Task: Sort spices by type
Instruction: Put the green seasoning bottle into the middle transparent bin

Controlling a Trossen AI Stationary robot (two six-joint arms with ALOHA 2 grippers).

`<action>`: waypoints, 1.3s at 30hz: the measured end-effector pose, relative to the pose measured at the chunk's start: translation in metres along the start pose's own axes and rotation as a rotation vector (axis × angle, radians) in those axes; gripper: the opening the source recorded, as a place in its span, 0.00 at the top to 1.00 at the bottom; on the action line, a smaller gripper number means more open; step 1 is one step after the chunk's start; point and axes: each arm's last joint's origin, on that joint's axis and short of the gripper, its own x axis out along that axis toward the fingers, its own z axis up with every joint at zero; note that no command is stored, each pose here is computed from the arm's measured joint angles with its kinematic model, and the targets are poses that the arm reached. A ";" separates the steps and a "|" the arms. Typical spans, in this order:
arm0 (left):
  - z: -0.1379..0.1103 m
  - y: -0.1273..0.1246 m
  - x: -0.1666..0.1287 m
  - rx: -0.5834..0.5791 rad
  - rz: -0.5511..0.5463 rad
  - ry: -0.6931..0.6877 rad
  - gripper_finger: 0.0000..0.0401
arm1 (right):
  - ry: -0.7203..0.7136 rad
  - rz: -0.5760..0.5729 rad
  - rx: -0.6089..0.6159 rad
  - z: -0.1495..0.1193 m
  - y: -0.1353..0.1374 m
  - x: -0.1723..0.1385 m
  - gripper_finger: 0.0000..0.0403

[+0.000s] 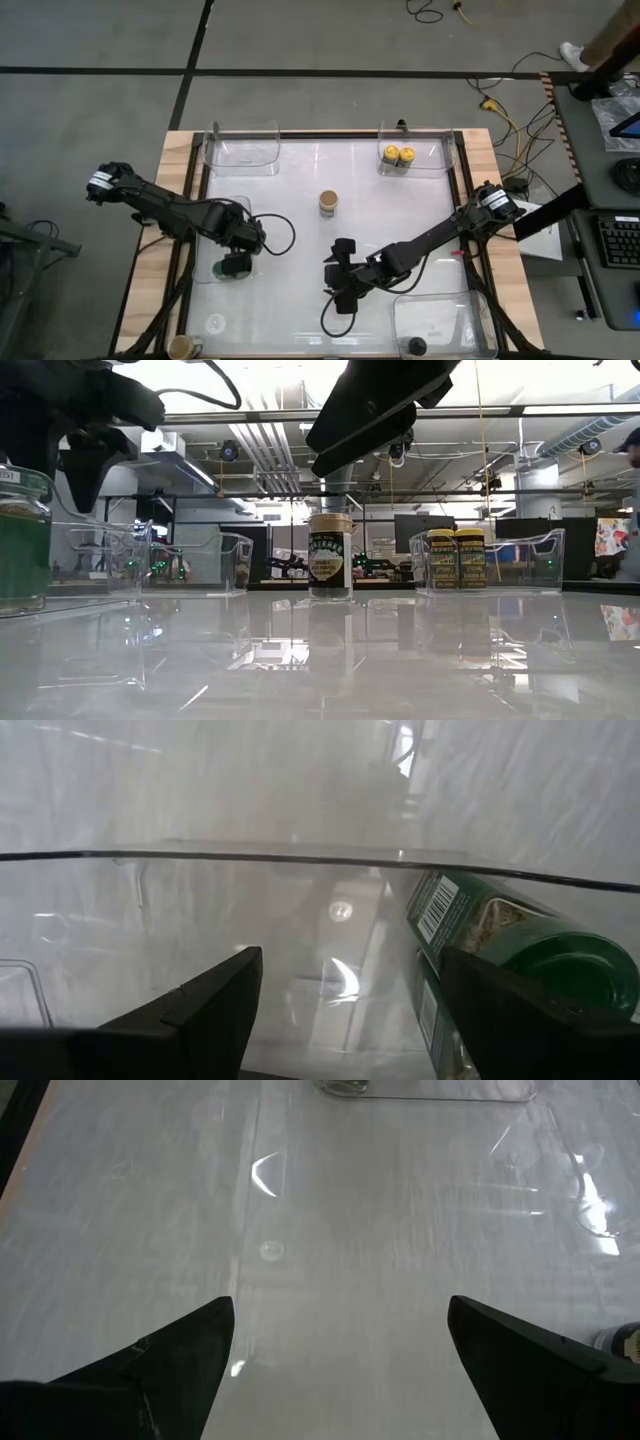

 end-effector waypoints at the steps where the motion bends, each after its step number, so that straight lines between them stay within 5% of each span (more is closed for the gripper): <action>1: 0.000 0.000 0.000 -0.005 -0.002 0.002 0.28 | 0.000 0.000 0.000 0.000 0.000 0.000 0.11; 39: -0.006 0.001 -0.014 -0.064 -0.028 0.044 0.28 | 0.023 -0.020 -0.003 -0.001 -0.003 0.000 0.11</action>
